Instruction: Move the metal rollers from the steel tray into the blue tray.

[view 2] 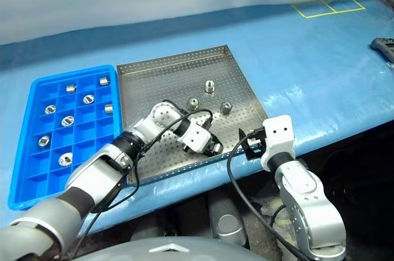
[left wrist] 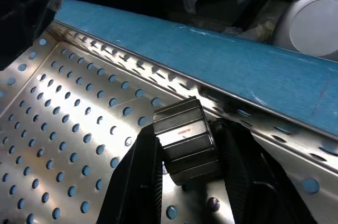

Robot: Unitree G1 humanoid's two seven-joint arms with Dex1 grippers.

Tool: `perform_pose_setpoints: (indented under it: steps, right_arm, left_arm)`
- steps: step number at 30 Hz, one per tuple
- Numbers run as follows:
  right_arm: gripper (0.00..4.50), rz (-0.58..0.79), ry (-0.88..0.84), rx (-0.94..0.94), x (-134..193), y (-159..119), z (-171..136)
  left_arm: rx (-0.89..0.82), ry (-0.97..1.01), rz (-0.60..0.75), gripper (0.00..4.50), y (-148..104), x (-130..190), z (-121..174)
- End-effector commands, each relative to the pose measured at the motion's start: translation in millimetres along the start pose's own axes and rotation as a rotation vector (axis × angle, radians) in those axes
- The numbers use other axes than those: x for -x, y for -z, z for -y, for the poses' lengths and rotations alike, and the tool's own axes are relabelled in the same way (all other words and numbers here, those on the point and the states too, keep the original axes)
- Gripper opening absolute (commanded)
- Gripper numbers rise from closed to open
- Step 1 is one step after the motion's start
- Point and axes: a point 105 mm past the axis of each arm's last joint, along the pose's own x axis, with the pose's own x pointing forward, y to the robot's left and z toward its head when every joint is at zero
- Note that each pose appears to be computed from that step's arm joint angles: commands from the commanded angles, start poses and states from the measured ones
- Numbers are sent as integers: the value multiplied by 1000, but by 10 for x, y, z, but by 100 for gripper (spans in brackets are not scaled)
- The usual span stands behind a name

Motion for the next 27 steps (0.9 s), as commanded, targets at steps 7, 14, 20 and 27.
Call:
perform_pose_setpoints:
  steps: [7,14,20,27]
  right_arm:
    - [450,103,-194,1,-273,-308,-445]
    - [450,152,-447,74,-476,-517,-936]
    - [450,201,-709,158,-502,-655,-1489]
    - [450,203,-873,177,-437,-618,-1847]
  left_arm:
    - [362,-930,-33,123,159,1241,-546]
    - [583,-1483,-177,123,226,2182,39]
    - [691,-1736,-378,123,209,2568,786]
    - [887,-1857,-553,123,258,2633,1488]
